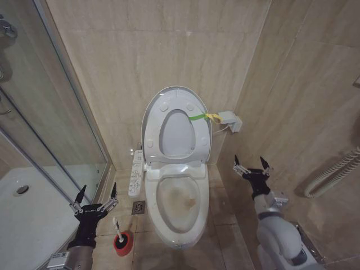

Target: Open the toilet lid, clean the toilet bowl with a toilet brush, close the toilet lid, and flush.

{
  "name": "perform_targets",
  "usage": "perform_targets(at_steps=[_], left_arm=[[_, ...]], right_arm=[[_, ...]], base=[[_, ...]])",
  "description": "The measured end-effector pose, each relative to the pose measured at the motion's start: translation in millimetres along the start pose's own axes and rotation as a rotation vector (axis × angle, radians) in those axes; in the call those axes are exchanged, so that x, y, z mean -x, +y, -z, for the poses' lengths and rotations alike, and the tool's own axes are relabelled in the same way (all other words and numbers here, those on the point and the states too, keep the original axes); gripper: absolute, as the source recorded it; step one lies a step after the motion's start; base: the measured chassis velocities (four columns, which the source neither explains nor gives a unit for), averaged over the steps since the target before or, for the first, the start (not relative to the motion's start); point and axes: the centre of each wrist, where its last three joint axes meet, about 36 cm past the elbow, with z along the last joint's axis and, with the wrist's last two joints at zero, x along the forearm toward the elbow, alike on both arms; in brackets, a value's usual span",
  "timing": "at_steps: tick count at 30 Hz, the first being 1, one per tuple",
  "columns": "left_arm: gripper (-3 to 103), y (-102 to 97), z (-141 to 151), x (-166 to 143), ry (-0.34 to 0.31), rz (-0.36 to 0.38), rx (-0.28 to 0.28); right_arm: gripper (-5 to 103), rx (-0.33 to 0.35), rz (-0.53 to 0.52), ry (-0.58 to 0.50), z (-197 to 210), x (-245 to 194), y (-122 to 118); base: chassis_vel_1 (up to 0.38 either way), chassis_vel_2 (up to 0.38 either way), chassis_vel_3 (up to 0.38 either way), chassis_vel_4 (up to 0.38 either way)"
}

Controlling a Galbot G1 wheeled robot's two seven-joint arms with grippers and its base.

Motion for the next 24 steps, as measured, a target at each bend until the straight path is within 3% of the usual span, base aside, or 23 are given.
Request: perform_targets(at_steps=[11, 24], left_arm=[[100, 0.0, 0.0, 0.0, 0.0, 0.0, 0.0], [100, 0.0, 0.0, 0.0, 0.0, 0.0, 0.0]], right_arm=[[100, -0.001, -0.009, -0.016, -8.6, -32.8, -1.4], [100, -0.03, -0.032, 0.045, -13.0, -67.7, 8.0]], base=[[0.0, 0.0, 0.0, 0.0], [0.0, 0.0, 0.0, 0.0]])
